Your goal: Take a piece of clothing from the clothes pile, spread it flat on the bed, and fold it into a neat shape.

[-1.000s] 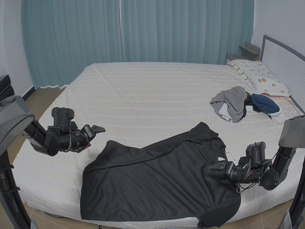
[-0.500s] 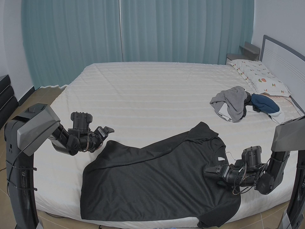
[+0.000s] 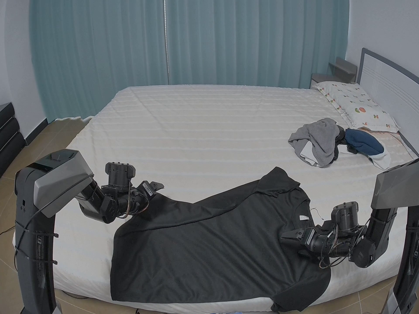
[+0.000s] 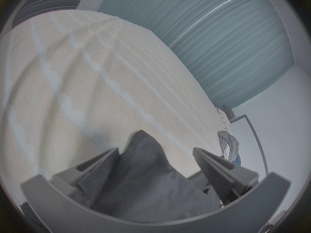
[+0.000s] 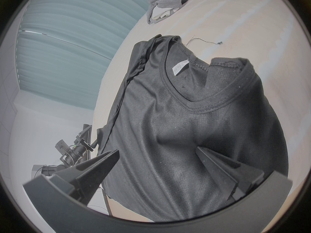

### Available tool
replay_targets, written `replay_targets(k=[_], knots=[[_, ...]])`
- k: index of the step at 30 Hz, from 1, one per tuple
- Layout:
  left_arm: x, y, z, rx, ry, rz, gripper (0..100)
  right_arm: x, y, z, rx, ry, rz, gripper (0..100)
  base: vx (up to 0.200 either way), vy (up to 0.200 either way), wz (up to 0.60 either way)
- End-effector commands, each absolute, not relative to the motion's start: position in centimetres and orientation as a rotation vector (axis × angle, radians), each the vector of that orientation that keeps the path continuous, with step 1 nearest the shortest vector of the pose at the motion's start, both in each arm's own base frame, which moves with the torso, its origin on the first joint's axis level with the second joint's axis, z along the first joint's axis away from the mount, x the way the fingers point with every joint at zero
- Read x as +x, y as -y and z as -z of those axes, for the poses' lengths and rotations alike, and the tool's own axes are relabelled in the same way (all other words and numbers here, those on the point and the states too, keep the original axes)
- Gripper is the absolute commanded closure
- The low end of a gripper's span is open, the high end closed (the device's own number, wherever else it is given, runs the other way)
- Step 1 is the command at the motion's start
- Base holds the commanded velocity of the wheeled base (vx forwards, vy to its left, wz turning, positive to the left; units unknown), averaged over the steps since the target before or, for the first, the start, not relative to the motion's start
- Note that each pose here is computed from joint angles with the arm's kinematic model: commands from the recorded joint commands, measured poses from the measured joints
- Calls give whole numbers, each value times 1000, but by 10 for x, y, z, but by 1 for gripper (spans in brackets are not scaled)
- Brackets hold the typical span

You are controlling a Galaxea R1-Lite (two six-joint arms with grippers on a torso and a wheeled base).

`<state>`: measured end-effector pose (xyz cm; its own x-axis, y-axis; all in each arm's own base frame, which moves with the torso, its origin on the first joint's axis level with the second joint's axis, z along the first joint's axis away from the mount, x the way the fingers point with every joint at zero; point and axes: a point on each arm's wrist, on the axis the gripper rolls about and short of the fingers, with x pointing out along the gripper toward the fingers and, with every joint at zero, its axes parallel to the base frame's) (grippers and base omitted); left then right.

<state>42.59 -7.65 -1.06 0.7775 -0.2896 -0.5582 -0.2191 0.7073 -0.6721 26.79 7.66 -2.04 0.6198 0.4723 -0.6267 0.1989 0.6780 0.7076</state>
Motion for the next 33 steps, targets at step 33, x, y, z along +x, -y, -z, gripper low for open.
replay_targets(k=[33], knots=[[484, 37, 8, -825, -273, -78, 100, 274, -76, 15, 908, -878, -171, 0, 0, 0, 0]])
